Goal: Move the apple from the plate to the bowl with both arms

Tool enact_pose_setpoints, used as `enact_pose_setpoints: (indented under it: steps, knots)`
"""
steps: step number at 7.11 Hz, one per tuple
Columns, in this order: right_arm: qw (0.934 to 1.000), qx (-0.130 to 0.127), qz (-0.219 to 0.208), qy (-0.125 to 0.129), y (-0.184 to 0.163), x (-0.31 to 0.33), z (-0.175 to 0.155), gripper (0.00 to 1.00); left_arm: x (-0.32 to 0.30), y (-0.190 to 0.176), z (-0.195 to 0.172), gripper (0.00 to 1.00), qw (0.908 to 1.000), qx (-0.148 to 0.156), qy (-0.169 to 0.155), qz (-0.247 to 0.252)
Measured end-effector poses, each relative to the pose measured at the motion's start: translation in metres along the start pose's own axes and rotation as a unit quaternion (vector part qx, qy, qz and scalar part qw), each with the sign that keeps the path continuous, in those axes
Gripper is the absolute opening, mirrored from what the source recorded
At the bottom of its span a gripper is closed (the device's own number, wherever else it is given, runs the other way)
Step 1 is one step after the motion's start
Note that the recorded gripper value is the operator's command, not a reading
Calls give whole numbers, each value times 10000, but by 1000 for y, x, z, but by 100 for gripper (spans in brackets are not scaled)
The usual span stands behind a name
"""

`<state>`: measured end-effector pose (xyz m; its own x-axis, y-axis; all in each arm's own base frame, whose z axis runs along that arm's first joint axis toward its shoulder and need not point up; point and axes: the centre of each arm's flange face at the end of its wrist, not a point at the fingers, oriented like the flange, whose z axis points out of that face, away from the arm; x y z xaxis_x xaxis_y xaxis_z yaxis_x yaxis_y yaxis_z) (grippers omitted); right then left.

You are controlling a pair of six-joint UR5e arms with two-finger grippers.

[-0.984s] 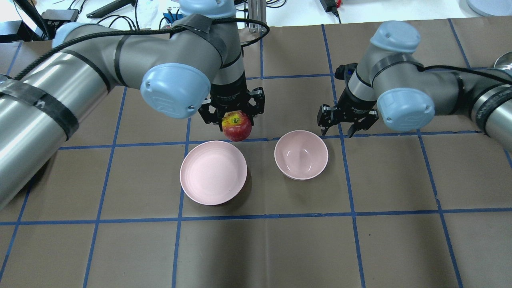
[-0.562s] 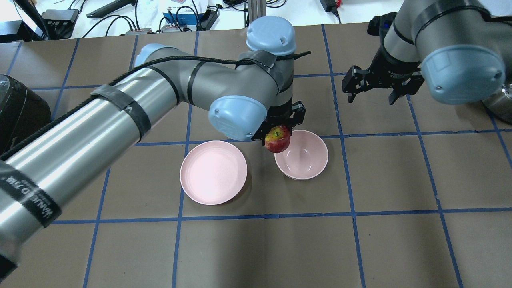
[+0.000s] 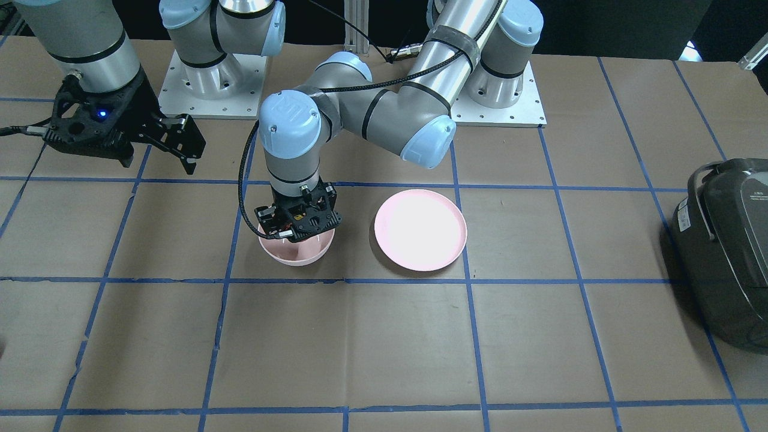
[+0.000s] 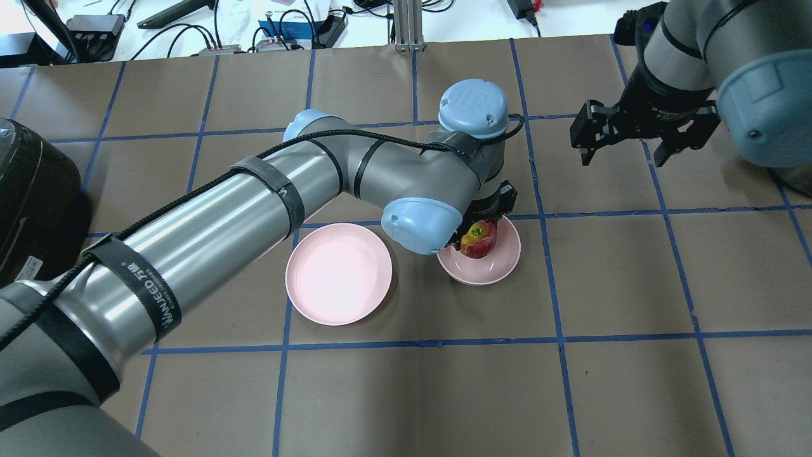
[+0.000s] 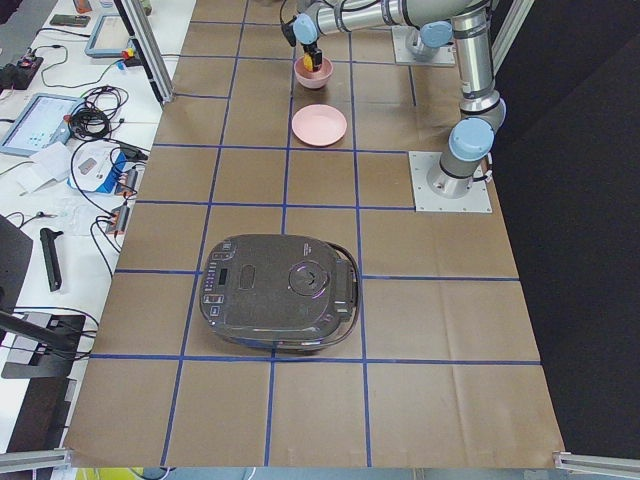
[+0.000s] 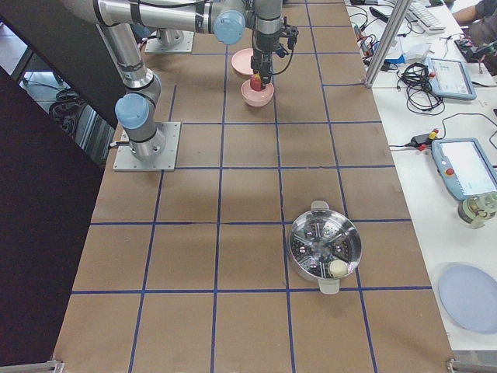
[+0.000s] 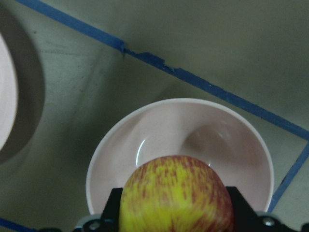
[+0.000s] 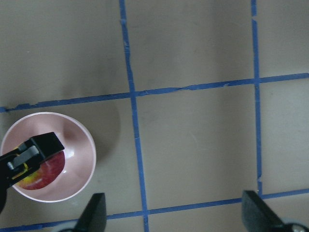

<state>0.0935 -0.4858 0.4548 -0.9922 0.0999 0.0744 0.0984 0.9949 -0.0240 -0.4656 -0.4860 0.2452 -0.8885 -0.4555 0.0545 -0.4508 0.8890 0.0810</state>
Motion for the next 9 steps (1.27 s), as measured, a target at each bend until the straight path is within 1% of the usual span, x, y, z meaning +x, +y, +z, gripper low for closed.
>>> enact_pose_setpoints:
  steps: [1,2,4,5,6,7,8,9]
  knots:
    - [9997,-42,46,232,-1,12,1,100,2,1,8,90,10000,-47,9,6]
    - [9994,-82,77,333,-2,20,2,100,3,2,15,92,9999,-99,-4,27]
    - [9992,-115,92,371,-2,25,4,100,3,3,12,92,9999,-89,37,57]
    - [9992,-122,93,362,-2,25,4,100,3,3,-5,92,9998,-20,125,168]
    - [9993,-121,99,331,-2,24,5,100,-3,1,-30,94,9990,60,206,385]
    - [9995,-105,95,298,-2,22,5,100,-19,-6,-64,95,9979,80,198,607]
    - [9996,-76,101,237,-2,20,4,100,-49,-22,-107,97,9964,20,102,840]
    - [9999,-27,115,109,-2,16,-1,100,-85,-42,-150,100,9938,-27,47,1114]
